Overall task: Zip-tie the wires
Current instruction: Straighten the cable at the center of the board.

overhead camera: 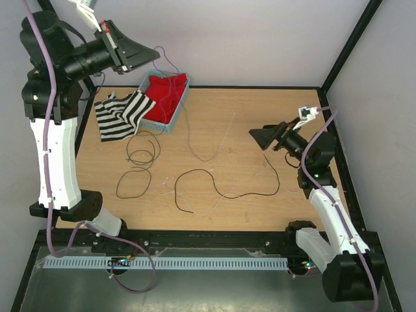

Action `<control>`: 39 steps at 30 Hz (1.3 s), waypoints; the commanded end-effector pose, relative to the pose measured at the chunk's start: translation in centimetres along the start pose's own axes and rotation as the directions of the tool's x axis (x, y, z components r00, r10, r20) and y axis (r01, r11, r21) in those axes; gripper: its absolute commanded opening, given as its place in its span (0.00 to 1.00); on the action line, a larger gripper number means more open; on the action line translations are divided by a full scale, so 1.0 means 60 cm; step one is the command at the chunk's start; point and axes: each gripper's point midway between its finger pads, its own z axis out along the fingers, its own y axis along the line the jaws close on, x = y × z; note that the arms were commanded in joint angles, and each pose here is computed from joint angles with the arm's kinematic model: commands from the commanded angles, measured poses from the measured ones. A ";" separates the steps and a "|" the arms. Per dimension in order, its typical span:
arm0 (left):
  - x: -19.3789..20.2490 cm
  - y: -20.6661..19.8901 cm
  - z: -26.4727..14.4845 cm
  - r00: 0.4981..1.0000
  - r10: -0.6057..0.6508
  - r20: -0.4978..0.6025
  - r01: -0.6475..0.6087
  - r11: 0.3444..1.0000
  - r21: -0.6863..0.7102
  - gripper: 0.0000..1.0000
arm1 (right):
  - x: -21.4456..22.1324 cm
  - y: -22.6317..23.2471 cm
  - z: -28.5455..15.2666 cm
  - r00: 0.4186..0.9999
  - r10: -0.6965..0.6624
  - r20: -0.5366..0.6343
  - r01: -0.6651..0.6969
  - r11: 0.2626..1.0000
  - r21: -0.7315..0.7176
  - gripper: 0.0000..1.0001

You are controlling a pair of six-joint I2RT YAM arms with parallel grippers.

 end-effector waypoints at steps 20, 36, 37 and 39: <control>0.054 -0.127 -0.008 0.995 -0.005 -0.103 0.029 0.972 0.232 0.00 | 0.025 0.138 0.105 0.918 -0.349 0.190 0.387 0.894 -0.227 0.99; 0.078 -0.170 0.012 0.986 -0.016 -0.168 0.073 0.939 0.336 0.01 | 0.180 0.166 0.132 0.935 -0.353 0.046 0.344 0.864 -0.368 0.99; 0.078 -0.174 0.011 0.986 -0.015 -0.168 0.073 0.937 0.343 0.01 | 0.177 0.165 0.136 0.932 -0.358 0.052 0.352 0.863 -0.362 0.99; 0.077 -0.180 0.009 0.985 -0.016 -0.170 0.077 0.932 0.354 0.01 | 0.173 0.164 0.147 0.928 -0.369 0.057 0.364 0.861 -0.356 0.99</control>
